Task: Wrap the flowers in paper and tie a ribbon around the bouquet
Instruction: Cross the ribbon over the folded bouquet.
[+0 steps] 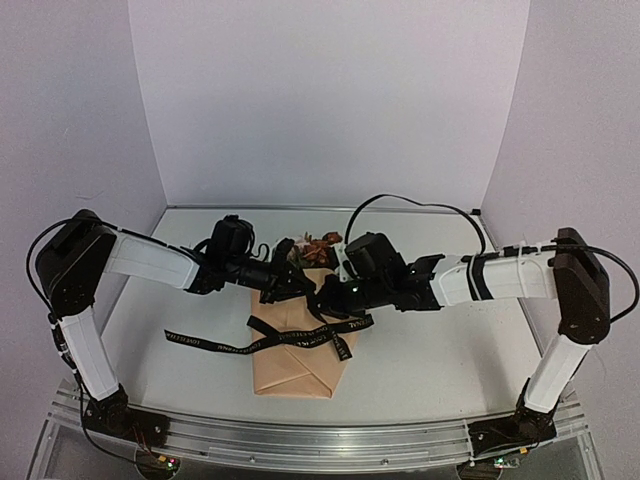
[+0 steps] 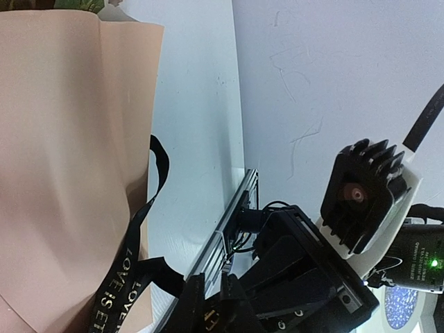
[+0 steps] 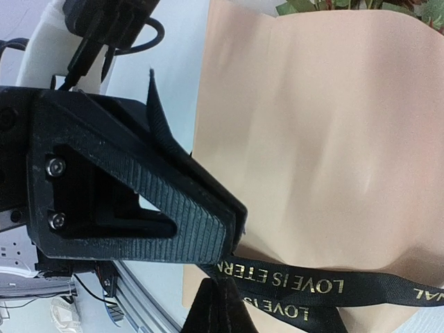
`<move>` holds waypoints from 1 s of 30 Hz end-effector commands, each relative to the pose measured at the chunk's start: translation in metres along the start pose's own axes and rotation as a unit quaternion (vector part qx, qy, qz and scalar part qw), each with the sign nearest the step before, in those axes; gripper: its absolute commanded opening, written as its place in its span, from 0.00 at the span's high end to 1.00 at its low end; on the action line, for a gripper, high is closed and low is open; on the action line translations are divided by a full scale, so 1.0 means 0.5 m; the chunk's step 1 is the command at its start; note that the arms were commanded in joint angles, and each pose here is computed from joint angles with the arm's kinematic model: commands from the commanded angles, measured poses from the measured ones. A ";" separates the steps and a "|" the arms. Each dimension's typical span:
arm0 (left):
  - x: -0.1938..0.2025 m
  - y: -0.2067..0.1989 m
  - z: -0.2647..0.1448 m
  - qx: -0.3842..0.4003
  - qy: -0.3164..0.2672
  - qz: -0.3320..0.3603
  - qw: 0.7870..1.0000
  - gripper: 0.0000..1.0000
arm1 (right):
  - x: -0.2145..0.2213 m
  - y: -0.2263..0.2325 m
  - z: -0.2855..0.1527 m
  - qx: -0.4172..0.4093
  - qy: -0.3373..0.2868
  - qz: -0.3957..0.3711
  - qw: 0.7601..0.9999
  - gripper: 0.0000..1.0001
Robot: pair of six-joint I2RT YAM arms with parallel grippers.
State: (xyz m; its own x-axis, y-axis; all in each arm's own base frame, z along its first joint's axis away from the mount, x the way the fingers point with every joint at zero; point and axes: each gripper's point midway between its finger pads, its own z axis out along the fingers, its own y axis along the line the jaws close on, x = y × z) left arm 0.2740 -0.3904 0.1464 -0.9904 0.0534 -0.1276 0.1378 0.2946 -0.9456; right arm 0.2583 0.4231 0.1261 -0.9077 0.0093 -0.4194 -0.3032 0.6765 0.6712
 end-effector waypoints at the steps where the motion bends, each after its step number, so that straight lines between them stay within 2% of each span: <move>1: -0.013 -0.031 -0.004 -0.005 -0.007 0.027 1.000 1.00 | -0.032 0.020 -0.022 -0.010 -0.032 0.005 0.999 0.81; 5: -0.031 -0.002 -0.005 -0.069 -0.003 0.038 0.997 1.00 | -0.029 -0.019 -0.053 0.037 -0.047 0.023 0.998 0.50; 8: -0.041 0.018 -0.006 -0.113 0.013 0.051 0.992 1.00 | -0.009 -0.070 -0.085 0.075 -0.061 0.058 0.994 0.39; 13: -0.030 0.065 -0.002 -0.170 0.062 0.055 0.982 1.00 | 0.044 -0.154 -0.097 0.122 -0.060 0.124 0.983 0.36; 20: -0.028 0.081 0.001 -0.203 0.103 0.078 0.971 1.00 | 0.048 -0.219 -0.077 0.151 -0.077 0.194 0.966 0.35; 30: -0.016 0.093 0.014 -0.250 0.136 0.117 0.952 1.00 | 0.017 -0.226 -0.043 0.129 -0.083 0.240 0.959 0.32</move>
State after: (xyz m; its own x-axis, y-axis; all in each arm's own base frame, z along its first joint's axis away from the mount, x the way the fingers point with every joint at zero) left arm 0.2891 -0.3807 0.1017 -0.9299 0.3373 -0.1464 0.3413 0.6437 -0.6850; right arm 0.2661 0.3179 0.0502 -0.8773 0.4258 -0.2214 0.2206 0.7675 0.6019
